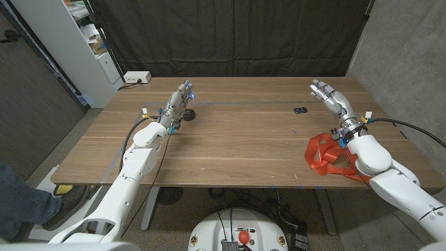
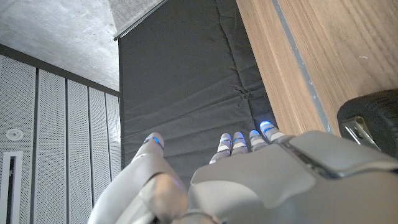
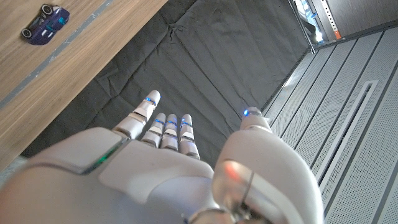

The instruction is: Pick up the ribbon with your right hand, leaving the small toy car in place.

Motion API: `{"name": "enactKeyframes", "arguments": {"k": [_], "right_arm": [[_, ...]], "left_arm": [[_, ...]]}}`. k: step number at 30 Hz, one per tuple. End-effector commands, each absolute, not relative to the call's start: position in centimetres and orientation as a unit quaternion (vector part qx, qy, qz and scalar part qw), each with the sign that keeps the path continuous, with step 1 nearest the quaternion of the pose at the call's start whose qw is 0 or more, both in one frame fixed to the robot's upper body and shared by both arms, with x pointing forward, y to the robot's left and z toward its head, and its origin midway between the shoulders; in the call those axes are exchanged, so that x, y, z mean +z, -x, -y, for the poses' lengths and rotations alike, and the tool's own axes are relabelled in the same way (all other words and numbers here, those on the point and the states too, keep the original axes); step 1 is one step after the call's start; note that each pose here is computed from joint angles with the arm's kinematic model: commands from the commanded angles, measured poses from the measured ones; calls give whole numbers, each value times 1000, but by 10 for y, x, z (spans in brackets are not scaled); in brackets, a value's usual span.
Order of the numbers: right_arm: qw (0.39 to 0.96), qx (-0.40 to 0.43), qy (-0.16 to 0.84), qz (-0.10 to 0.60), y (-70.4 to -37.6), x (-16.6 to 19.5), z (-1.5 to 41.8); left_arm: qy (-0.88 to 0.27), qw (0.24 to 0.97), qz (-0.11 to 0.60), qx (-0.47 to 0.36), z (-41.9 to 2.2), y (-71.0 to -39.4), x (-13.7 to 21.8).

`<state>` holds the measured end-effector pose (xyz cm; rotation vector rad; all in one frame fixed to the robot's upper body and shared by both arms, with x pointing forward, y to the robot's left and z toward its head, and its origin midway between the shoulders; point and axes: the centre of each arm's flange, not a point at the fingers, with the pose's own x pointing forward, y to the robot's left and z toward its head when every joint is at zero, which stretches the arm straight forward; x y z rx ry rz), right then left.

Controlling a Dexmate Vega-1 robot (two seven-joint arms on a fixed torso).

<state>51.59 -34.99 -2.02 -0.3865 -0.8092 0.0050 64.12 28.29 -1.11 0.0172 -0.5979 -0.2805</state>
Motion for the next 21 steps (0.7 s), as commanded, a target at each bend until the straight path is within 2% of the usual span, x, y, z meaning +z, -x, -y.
{"name": "enactKeyframes", "arguments": {"k": [1,21], "right_arm": [[899,-18,203,387,-510,-25,355],[891,-41,227,390,-500,-30,360]], "left_arm": [[-14,947,289,-141,-284,-643,-11],[-18,948,286,-140,-286,-647,-8]]}}
